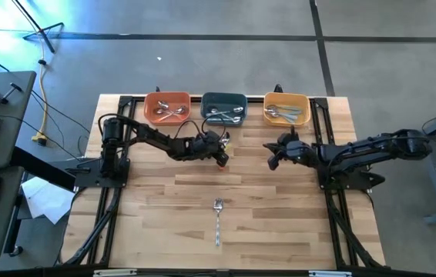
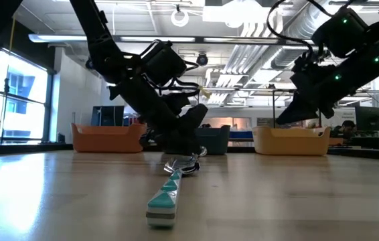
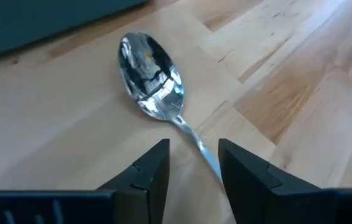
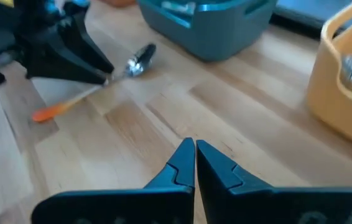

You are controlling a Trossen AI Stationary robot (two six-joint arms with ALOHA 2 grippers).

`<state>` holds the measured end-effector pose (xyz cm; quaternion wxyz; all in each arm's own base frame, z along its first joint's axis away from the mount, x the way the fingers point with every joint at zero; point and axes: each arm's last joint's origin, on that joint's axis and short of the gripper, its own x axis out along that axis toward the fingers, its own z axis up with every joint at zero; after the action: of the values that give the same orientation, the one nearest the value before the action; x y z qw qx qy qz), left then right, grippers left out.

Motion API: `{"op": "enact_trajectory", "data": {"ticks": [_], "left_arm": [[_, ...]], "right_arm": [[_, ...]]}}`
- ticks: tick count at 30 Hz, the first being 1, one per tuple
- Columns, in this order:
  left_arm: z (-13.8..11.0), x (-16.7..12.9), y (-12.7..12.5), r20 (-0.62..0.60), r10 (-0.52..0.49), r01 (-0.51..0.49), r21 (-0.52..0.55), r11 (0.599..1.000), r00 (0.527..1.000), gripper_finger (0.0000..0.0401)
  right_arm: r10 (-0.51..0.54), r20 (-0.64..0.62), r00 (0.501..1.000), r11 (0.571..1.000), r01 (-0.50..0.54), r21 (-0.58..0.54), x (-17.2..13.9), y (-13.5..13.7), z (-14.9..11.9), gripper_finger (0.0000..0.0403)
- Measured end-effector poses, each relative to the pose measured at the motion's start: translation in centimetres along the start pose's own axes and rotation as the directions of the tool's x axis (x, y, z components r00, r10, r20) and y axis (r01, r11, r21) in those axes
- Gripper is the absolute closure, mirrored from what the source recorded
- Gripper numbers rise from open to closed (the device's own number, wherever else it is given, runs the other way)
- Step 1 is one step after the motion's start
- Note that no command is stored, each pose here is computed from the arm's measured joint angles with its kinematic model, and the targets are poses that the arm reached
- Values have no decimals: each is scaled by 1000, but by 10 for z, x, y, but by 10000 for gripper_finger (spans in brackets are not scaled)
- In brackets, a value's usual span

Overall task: Sort silverware by color (type)
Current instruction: Put the orange spoon into the orange bin

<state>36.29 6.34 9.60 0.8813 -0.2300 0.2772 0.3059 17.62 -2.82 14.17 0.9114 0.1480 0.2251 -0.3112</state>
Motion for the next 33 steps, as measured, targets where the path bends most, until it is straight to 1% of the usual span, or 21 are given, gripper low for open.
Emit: {"op": "enact_trajectory", "data": {"ticks": [6,10,15,19,24,26,28,33], "left_arm": [[-3,4,1,18,19,-20,38,999,1000,274],[-7,13,1,60,11,-13,33,999,998,274],[-14,24,1,99,-2,0,19,1000,995,274],[-19,27,3,76,12,-14,29,999,997,275],[-21,26,3,40,6,-10,90,996,999,276],[-23,26,2,26,-1,-3,144,990,1000,284],[-25,25,1,14,-3,0,194,981,1000,299],[-28,21,-4,-7,-12,14,291,957,1000,351]], "right_arm": [[-39,152,988,999,43,-21,-2,5,12,403],[-23,256,966,997,41,-67,-4,7,23,403],[-27,375,926,986,87,-144,-5,5,38,403],[-55,458,887,984,127,-128,-6,-1,50,403],[-99,478,873,983,160,-88,-4,-10,55,403],[-105,475,874,982,165,-87,-4,-11,55,403],[-100,471,876,983,161,-92,-3,-12,55,403],[-88,460,884,983,152,-104,-2,-12,54,403]]}}
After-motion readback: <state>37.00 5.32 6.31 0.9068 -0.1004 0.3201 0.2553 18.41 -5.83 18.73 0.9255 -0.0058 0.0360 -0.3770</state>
